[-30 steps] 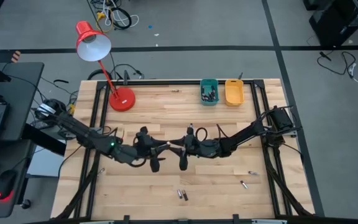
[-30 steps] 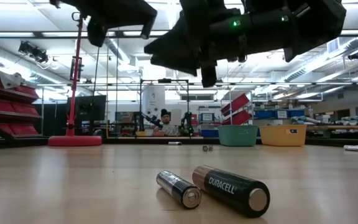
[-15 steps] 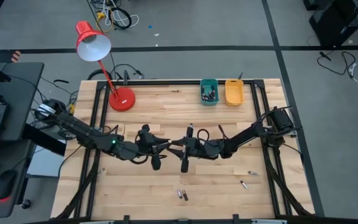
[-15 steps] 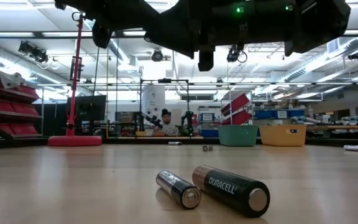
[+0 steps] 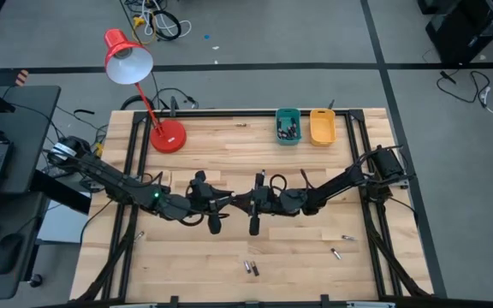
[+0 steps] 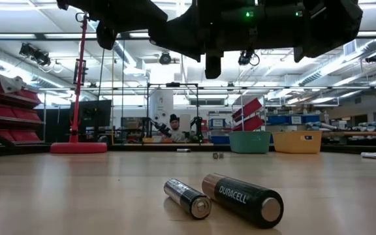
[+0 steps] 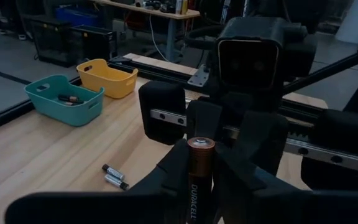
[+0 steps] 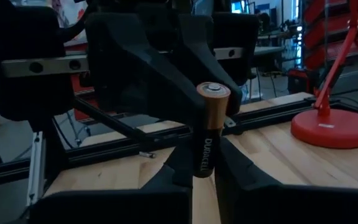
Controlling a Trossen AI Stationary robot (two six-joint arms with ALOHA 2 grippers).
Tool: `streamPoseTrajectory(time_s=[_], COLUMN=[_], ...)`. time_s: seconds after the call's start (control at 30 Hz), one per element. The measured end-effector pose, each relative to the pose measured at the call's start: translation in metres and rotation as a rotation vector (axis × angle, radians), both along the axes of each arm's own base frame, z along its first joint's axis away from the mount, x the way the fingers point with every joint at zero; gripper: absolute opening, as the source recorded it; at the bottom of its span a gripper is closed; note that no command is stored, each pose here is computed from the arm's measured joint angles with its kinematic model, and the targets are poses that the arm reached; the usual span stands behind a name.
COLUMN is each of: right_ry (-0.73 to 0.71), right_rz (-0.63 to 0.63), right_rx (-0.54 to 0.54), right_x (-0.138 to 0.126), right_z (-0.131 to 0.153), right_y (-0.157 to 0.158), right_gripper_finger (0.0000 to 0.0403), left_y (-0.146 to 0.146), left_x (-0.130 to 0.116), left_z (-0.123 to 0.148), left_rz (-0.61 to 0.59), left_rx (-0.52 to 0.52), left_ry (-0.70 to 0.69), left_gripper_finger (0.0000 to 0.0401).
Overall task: Sort batteries
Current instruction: Put the black battery into the green bin
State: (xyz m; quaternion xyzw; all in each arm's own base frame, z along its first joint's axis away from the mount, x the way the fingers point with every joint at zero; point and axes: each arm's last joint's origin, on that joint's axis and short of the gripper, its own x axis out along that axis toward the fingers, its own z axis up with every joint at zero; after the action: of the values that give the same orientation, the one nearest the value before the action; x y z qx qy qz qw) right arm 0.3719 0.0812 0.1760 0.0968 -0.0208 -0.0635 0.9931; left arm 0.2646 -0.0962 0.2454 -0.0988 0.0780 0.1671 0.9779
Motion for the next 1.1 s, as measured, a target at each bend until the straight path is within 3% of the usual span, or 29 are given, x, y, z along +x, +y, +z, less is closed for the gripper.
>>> streamPoseTrajectory(time_s=[0.33, 0.53, 0.63, 0.8, 1.0, 1.1], right_ry=[0.025, 0.105, 0.175, 0.332, 0.466, 0.504], right_rz=[-0.077, -0.175, -0.265, -0.544, -0.77, -0.805], right_rx=[0.005, 0.041, 0.059, 0.022, 0.049, 0.103], right_x=[0.002, 0.004, 0.001, -0.017, -0.045, -0.056], right_z=[-0.002, -0.008, -0.004, 0.009, 0.02, 0.017], right_y=[-0.011, -0.037, -0.058, -0.104, -0.168, -0.199], right_gripper_finger=[0.0025, 0.0028, 0.0029, 0.003, 0.0031, 0.0032], left_y=[0.003, 0.013, 0.015, 0.015, 0.016, 0.019], left_x=[-0.004, -0.031, -0.049, -0.069, -0.077, -0.081], left_z=[0.005, 0.022, 0.03, 0.03, 0.008, -0.006], left_rz=[0.015, 0.058, 0.087, 0.142, 0.184, 0.205], left_rx=[0.063, 0.097, 0.104, 0.134, 0.144, 0.154], left_ry=[0.014, 0.073, 0.088, 0.138, 0.209, 0.234], left_gripper_finger=[0.0157, 0.0198, 0.0202, 0.0202, 0.0202, 0.0202])
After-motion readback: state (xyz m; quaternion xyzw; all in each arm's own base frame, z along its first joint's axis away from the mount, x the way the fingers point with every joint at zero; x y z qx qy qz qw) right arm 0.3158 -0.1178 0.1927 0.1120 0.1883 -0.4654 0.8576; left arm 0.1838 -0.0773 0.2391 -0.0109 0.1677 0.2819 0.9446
